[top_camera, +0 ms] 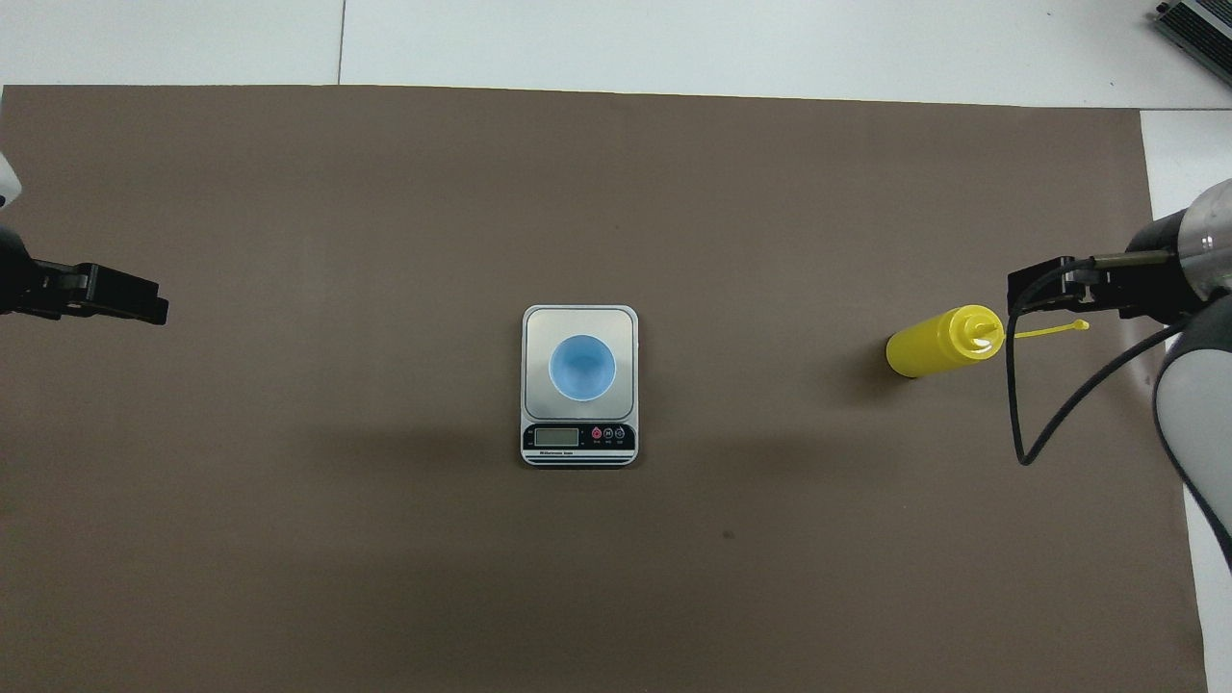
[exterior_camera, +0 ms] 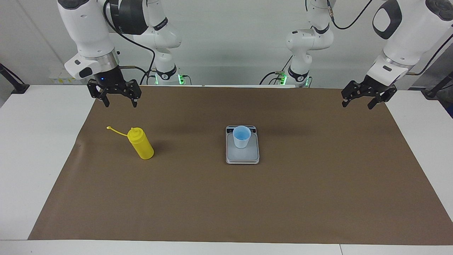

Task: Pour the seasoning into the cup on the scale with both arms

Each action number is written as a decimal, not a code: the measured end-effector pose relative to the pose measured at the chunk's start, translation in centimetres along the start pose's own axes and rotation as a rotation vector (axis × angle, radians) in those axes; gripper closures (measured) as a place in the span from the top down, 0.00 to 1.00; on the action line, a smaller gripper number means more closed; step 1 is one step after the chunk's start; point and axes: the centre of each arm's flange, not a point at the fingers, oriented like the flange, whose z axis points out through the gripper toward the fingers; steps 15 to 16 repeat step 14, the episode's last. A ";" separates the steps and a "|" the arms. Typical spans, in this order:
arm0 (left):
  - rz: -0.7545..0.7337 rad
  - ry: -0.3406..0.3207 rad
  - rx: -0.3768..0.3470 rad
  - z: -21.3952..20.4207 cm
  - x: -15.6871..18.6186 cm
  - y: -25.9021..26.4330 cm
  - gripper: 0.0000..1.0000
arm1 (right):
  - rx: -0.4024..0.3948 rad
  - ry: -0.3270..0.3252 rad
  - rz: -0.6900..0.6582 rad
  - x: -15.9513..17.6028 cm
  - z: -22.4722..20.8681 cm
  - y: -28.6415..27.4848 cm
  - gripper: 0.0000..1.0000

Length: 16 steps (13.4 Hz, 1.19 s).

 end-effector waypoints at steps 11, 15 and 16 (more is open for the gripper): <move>0.000 0.000 0.000 0.0 0.0 0.0 1.00 | -0.003 -0.029 0.009 -0.1 1.2 0.5 1.00; 0.000 0.000 0.000 0.0 0.0 0.0 1.00 | -0.003 -0.014 0.002 -0.5 0.4 0.1 1.00; 0.000 0.000 0.000 0.0 0.0 0.0 1.00 | -0.003 -0.014 0.002 -0.5 0.4 0.1 1.00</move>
